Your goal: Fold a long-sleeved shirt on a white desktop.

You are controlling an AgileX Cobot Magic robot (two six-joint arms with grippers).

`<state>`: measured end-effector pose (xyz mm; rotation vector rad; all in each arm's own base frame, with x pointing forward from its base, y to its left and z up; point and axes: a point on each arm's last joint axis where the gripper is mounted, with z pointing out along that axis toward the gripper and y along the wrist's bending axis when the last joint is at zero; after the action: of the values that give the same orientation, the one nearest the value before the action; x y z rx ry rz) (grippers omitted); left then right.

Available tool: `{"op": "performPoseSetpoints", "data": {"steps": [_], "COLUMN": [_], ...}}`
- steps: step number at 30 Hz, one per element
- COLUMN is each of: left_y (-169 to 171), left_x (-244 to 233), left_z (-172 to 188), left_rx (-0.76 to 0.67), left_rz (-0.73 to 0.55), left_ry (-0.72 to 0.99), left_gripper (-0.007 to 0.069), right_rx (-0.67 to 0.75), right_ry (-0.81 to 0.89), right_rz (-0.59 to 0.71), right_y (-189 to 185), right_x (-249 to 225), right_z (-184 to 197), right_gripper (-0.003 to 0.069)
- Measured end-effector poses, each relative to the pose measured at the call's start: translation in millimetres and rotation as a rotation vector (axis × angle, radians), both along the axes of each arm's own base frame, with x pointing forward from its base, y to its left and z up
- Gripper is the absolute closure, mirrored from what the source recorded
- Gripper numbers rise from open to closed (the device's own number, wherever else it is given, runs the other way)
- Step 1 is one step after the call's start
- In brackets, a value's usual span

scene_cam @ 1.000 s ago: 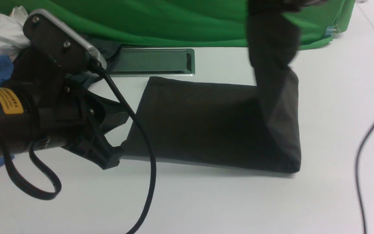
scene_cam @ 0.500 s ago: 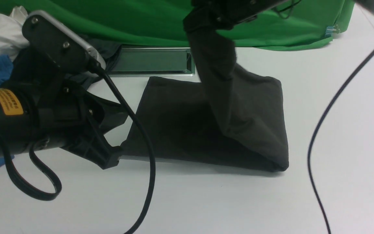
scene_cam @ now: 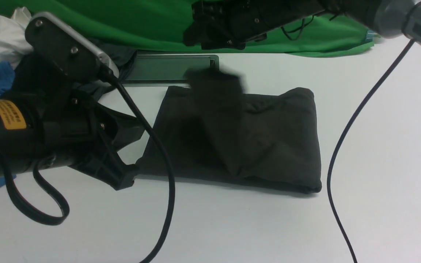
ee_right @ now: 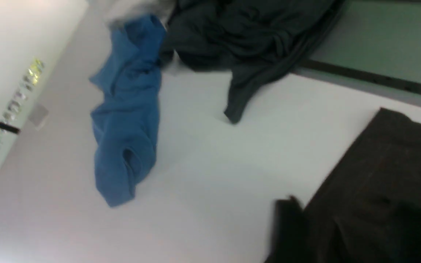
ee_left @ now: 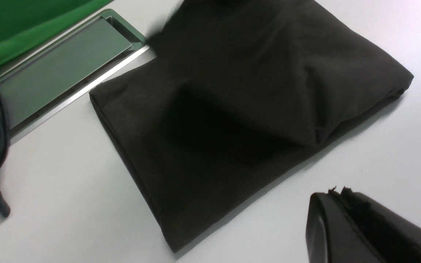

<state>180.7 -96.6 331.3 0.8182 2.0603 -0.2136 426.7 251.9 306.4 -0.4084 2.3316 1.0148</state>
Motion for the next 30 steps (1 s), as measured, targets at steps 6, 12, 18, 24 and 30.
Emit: {"op": "performPoseSetpoints", "data": {"steps": [6, 12, 18, 24, 30], "left_y": [0.1, 0.0, -0.5, -0.5, -0.5], "left_x": [-0.5, 0.3, 3.0, 3.5, 3.5], "left_z": [-0.6, 0.3, 4.1, 4.6, 4.6], "left_rx": [0.003, 0.000, -0.023, -0.027, -0.030], "left_rz": [-0.002, 0.001, 0.012, 0.014, 0.016], "left_ry": [0.007, -0.004, -0.049, -0.056, -0.054], "left_gripper": [0.0607, 0.0607, 0.0607, 0.0607, 0.0607], "right_rx": [-0.014, -0.259, -0.505, -0.524, -0.542], "right_ry": [-0.033, -0.098, -0.018, -0.013, -0.010], "right_rz": [0.059, 0.095, 0.051, 0.090, 0.161], "right_y": [-6.8, -42.7, -58.2, -23.7, 5.7], "right_x": [-6.9, -17.9, -13.4, -6.7, -17.0], "right_z": [27.1, 49.4, -12.2, -106.4, -135.0], "right_gripper": [0.0172, 0.0416, 0.0631, 0.0638, 0.0638]}}
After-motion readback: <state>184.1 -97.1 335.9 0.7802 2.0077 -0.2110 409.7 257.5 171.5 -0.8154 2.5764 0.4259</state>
